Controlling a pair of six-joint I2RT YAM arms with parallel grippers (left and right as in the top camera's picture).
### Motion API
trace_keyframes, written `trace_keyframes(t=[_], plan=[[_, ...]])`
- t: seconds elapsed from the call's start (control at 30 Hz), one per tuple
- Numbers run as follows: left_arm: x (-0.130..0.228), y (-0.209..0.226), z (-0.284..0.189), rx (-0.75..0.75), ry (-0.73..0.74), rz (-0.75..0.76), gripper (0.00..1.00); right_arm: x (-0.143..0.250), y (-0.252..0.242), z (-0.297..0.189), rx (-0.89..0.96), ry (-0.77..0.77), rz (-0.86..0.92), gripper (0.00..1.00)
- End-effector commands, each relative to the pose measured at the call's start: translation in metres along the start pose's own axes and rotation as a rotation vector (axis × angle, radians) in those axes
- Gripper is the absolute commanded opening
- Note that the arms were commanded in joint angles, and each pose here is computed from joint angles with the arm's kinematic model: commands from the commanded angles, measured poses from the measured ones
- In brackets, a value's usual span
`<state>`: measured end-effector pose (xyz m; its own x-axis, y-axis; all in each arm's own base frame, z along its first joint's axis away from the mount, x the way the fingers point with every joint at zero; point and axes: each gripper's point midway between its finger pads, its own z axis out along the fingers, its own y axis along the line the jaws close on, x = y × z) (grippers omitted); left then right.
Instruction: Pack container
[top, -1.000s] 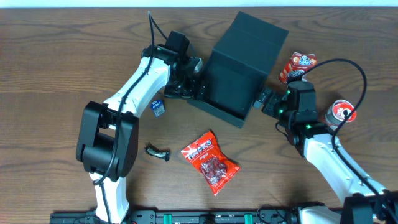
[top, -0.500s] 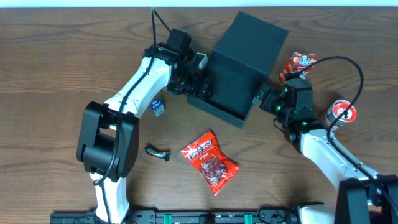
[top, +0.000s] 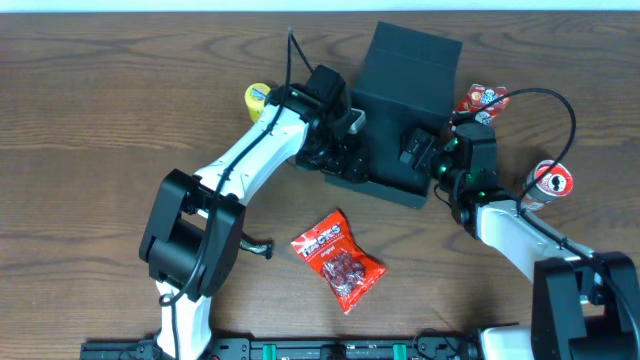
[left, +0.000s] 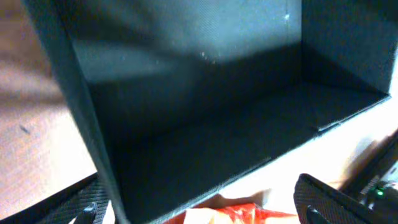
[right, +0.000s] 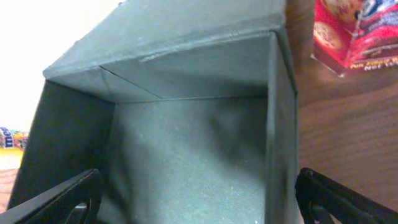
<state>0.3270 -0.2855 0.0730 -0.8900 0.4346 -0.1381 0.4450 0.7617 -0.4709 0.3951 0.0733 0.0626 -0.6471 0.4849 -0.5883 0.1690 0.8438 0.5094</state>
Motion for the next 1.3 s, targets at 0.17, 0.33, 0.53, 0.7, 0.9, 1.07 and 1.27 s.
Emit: trace_keyframes(t=[0.17,0.33,0.53,0.7,0.9,1.07,1.27], plan=[[0.02,-0.013,-0.01,0.001,0.056,-0.08,0.95,-0.008,0.003,0.001,-0.02,-0.028,0.013,0.99],[0.019,-0.026,-0.021,-0.077,0.01,-0.007,0.95,-0.009,0.011,0.001,-0.06,-0.029,0.009,0.99],[0.01,-0.005,-0.028,-0.206,-0.033,0.03,0.95,-0.011,0.015,0.0,-0.083,-0.032,0.005,0.99],[0.0,0.01,-0.035,-0.222,-0.068,0.048,0.95,-0.011,0.016,0.0,-0.086,-0.034,0.005,0.99],[-0.02,0.018,-0.032,-0.203,-0.126,0.104,0.95,-0.012,0.017,0.0,-0.09,-0.039,0.004,0.99],[-0.02,0.01,-0.022,-0.148,-0.12,0.129,0.95,-0.016,0.019,0.0,-0.1,-0.054,0.001,0.99],[-0.01,0.018,-0.005,-0.145,-0.105,0.139,0.95,-0.018,0.028,0.0,-0.125,-0.071,-0.012,0.99]])
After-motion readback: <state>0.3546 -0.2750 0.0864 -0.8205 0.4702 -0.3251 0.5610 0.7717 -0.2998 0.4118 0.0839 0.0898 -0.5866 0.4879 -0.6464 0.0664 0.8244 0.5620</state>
